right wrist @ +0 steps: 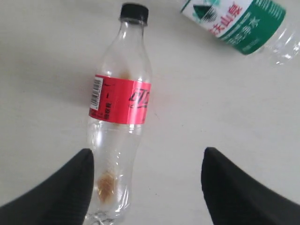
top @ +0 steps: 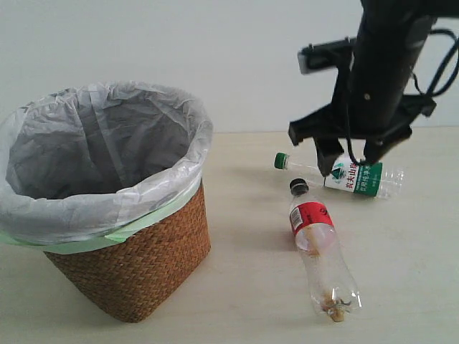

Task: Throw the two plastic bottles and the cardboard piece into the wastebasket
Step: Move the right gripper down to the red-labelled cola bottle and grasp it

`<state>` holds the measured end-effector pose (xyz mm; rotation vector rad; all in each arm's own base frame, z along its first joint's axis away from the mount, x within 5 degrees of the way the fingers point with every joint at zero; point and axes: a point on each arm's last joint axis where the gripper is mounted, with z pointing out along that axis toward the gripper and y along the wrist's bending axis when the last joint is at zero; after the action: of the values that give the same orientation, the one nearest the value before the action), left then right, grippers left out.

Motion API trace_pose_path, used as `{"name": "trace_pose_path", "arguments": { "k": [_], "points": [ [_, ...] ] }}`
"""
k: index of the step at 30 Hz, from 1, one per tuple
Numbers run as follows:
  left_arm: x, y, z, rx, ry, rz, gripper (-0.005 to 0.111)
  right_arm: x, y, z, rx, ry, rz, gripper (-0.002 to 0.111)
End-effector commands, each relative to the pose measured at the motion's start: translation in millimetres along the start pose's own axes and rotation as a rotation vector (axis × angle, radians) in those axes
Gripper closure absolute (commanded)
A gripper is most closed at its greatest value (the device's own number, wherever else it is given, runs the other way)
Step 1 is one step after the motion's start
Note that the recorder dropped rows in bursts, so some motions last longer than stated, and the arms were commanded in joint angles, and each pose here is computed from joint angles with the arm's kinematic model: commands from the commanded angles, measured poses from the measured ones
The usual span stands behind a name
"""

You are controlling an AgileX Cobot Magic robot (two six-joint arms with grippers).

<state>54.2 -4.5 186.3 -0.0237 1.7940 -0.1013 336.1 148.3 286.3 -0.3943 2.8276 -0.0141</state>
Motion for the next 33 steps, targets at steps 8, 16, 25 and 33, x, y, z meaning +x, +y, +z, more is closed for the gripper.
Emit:
{"name": "trace_pose_path", "arguments": {
  "k": [8, 16, 25, 33],
  "points": [
    [0.9, 0.2, 0.2, -0.002, -0.002, -0.002, 0.103, 41.3, 3.4, 75.8, -0.110, -0.052, 0.035, 0.050],
    [0.9, 0.2, 0.2, -0.002, -0.002, -0.002, 0.103, 55.8, 4.2, 92.6, -0.126, -0.069, 0.058, 0.050],
    [0.9, 0.2, 0.2, -0.002, -0.002, -0.002, 0.103, 62.4, 8.9, 116.5, -0.166, -0.067, 0.105, 0.050],
    [0.9, 0.2, 0.2, -0.002, -0.002, -0.002, 0.103, 63.3, 13.5, 149.0, -0.182, -0.043, 0.110, 0.052]
  ]
}}
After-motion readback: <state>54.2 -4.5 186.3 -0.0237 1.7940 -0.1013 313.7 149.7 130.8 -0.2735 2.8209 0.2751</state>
